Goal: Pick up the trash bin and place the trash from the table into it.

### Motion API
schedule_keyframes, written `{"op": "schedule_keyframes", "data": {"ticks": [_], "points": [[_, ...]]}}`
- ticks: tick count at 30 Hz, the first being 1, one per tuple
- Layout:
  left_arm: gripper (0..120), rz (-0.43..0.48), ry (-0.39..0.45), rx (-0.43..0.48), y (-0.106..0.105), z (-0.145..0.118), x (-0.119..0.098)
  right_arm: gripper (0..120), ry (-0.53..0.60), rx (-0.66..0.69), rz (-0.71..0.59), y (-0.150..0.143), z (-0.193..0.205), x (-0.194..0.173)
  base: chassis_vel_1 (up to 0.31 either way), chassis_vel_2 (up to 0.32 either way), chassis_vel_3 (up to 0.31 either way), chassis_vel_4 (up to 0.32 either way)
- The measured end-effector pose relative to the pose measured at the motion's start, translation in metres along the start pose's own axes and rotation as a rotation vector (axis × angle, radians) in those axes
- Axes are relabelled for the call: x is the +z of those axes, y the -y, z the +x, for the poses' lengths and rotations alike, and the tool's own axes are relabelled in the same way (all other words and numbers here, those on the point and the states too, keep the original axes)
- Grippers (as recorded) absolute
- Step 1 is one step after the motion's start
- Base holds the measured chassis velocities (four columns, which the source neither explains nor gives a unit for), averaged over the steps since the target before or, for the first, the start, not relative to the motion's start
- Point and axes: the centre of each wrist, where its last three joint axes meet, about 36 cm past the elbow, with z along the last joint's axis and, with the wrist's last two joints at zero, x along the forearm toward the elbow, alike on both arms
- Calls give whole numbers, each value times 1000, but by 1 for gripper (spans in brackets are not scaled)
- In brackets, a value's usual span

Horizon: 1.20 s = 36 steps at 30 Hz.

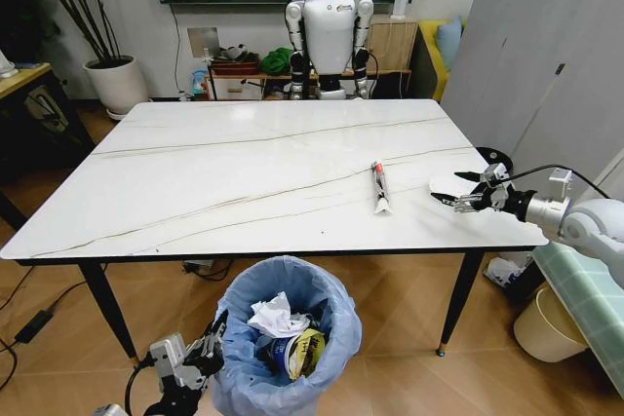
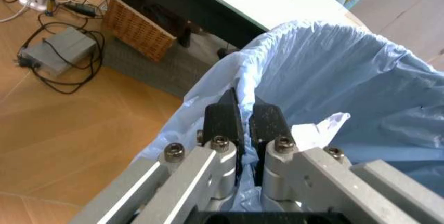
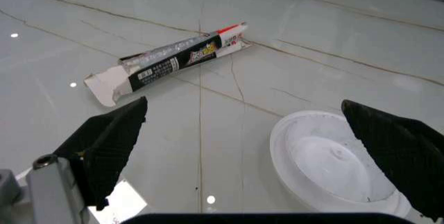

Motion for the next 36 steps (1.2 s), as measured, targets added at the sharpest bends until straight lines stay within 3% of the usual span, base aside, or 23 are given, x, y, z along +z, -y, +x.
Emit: {"op": "schedule_keyframes", "data": {"ticks": [12,36], "points": [[0,5,4,-5,1,0,0,100,-23,-11,-6,3,-15,10,0,0,0,0],[0,4,5,-5,1,0,0,100,-42,4,-12,6,-7,24,0,0,0,0]]}}
